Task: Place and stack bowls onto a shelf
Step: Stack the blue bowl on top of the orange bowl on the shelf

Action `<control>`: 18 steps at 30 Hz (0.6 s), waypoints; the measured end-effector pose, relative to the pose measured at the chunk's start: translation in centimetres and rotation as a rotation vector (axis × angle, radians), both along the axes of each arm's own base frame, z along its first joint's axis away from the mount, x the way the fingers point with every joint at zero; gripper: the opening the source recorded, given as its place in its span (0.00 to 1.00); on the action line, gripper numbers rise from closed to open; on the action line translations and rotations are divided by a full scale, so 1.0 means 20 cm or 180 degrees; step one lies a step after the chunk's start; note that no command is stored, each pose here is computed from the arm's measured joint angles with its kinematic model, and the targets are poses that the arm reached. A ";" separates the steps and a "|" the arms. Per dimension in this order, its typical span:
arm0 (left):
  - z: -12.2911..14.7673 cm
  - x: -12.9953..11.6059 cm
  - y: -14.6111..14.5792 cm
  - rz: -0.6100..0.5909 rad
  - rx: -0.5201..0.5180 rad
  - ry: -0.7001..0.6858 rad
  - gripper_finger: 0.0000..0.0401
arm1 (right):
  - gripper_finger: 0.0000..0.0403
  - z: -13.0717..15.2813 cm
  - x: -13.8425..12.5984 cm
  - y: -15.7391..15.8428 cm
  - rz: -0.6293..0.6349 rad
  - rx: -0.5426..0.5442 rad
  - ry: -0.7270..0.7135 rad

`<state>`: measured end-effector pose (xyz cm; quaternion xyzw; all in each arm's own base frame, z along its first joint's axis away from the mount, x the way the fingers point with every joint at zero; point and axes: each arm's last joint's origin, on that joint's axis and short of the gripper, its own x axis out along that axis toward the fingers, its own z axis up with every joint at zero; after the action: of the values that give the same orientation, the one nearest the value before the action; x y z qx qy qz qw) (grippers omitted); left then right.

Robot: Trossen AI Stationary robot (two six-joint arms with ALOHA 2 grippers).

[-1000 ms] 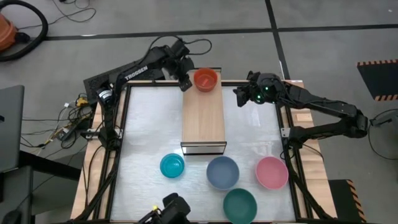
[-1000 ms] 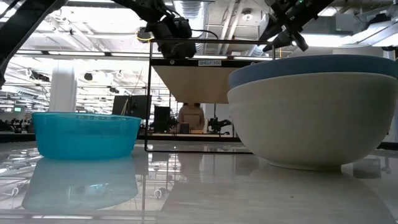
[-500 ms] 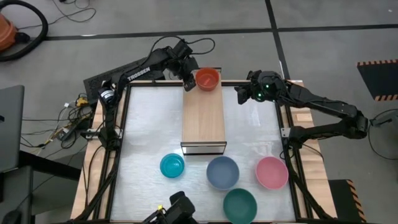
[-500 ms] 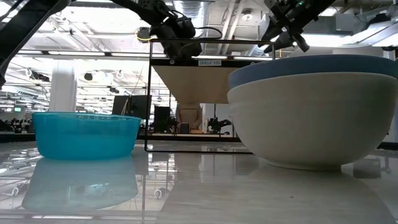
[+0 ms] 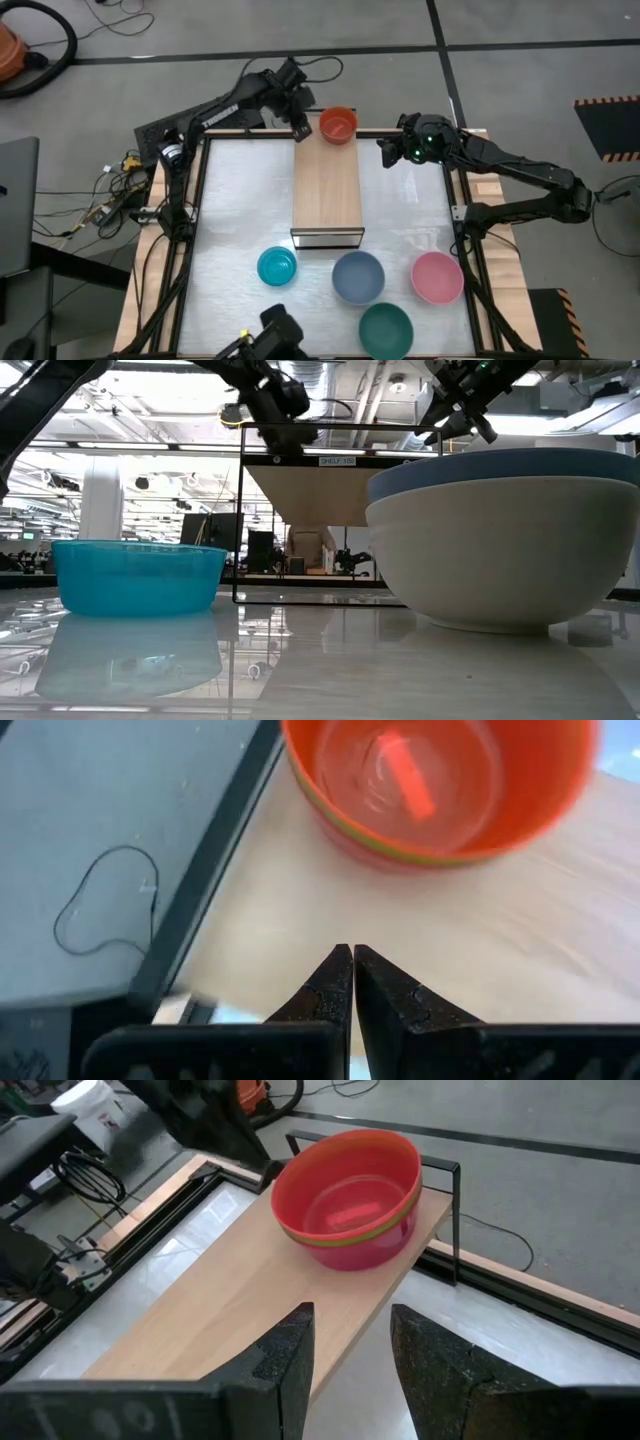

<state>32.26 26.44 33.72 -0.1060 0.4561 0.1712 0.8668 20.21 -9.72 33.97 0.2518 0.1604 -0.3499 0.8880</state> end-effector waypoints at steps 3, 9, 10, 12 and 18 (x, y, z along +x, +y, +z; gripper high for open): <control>0.16 -0.09 -0.07 -0.0082 -0.0145 0.0009 0.00 | 0.40 0.00 0.00 0.00 0.0000 -0.0005 -0.0009; 0.32 -0.20 -0.32 -0.0476 -0.0724 0.0051 0.00 | 0.40 0.01 -0.01 -0.02 -0.0020 -0.0098 0.0017; 0.33 -0.21 -0.37 -0.0538 -0.0785 0.0131 0.00 | 0.40 0.01 -0.01 -0.03 -0.0044 -0.0098 0.0018; 0.34 -0.22 -0.46 -0.0656 -0.0902 0.0298 0.00 | 0.40 0.01 -0.02 -0.04 -0.0085 -0.0098 0.0018; 0.35 -0.24 -0.79 -0.0986 -0.1175 0.0326 0.08 | 0.40 -0.01 -0.03 -0.05 -0.0056 -0.0098 0.0175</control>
<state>27.37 10.74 40.73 -0.1825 0.5338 -0.0448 0.8245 19.68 -10.62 33.75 0.2297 0.1772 -0.3668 0.8839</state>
